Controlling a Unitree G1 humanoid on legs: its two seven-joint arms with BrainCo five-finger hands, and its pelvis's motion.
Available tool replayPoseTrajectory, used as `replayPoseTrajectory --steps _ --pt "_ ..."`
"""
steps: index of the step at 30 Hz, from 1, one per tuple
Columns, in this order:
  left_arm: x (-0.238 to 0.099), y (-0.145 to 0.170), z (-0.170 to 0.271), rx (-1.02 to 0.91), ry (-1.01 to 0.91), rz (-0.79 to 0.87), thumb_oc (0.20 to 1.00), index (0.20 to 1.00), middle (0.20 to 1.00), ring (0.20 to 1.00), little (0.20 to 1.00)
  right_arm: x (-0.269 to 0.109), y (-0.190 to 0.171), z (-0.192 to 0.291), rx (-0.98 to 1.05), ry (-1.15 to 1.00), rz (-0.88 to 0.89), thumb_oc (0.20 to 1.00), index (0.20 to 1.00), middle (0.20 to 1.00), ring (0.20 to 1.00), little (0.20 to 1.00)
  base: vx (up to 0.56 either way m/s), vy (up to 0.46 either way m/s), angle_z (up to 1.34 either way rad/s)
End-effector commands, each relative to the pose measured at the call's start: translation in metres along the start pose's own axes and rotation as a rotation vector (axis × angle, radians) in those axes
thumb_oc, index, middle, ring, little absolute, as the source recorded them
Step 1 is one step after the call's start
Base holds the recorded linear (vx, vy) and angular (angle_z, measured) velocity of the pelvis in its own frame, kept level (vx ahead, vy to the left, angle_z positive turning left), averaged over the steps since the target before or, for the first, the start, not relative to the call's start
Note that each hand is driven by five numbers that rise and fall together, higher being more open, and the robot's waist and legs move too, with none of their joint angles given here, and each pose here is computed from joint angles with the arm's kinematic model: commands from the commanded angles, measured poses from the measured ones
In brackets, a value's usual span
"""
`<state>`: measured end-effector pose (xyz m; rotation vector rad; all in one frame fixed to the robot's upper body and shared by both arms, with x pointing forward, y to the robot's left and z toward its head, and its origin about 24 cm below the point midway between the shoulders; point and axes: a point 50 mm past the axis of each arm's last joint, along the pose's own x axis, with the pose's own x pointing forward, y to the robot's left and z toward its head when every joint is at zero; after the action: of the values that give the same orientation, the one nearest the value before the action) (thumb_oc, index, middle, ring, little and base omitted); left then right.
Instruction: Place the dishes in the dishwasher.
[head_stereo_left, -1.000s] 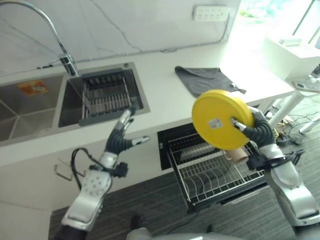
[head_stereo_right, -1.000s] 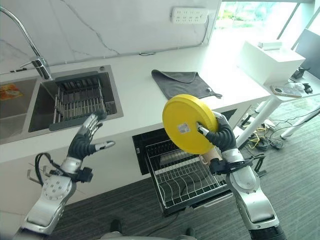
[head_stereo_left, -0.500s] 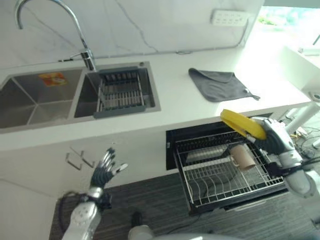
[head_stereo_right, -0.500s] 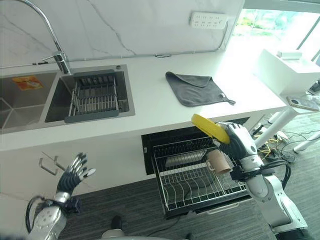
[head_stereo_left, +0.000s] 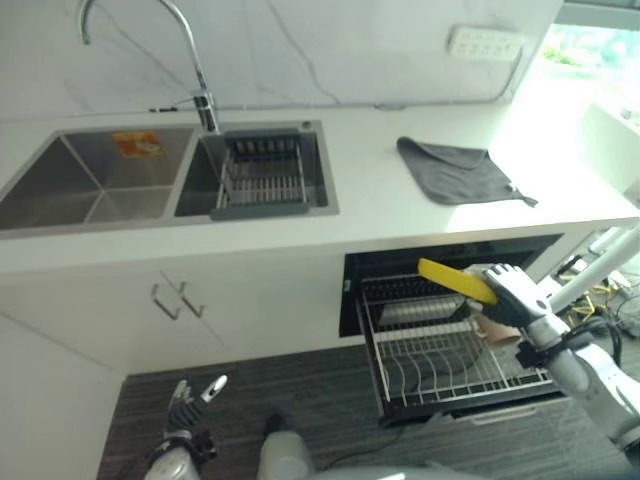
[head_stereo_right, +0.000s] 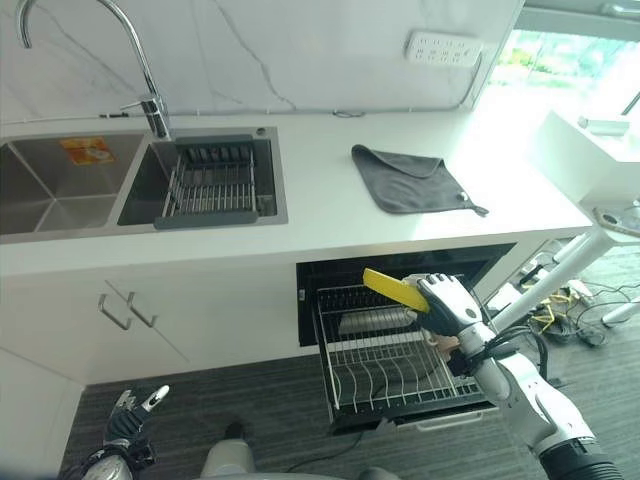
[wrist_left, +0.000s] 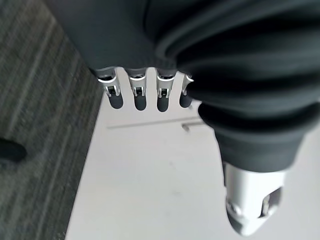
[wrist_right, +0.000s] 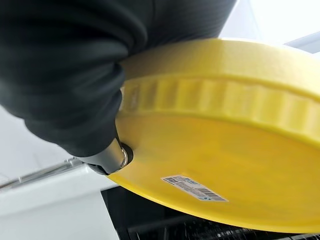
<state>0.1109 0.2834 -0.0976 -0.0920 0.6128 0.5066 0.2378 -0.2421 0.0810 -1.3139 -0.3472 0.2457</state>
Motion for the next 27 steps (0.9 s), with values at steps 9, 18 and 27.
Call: replayPoseTrajectory --steps 9,18,27 --pt "0.005 0.014 0.023 0.014 -0.058 0.016 1.0 1.0 1.0 1.0 1.0 0.031 -0.015 -0.01 -0.042 -0.022 -0.142 0.2 0.2 0.2 0.2 0.2 0.09 0.051 0.07" --pt "-0.001 0.022 0.011 0.069 -0.008 0.03 1.0 1.0 1.0 1.0 1.0 0.039 0.001 -0.041 -0.047 0.178 -0.166 0.2 0.2 0.2 0.2 0.2 0.14 -0.004 0.13" --pt "-0.007 0.02 0.008 0.138 -0.05 0.054 1.0 1.0 1.0 1.0 1.0 0.047 -0.01 -0.067 -0.407 0.216 -0.251 0.2 0.2 0.2 0.2 0.2 0.04 0.027 0.02"
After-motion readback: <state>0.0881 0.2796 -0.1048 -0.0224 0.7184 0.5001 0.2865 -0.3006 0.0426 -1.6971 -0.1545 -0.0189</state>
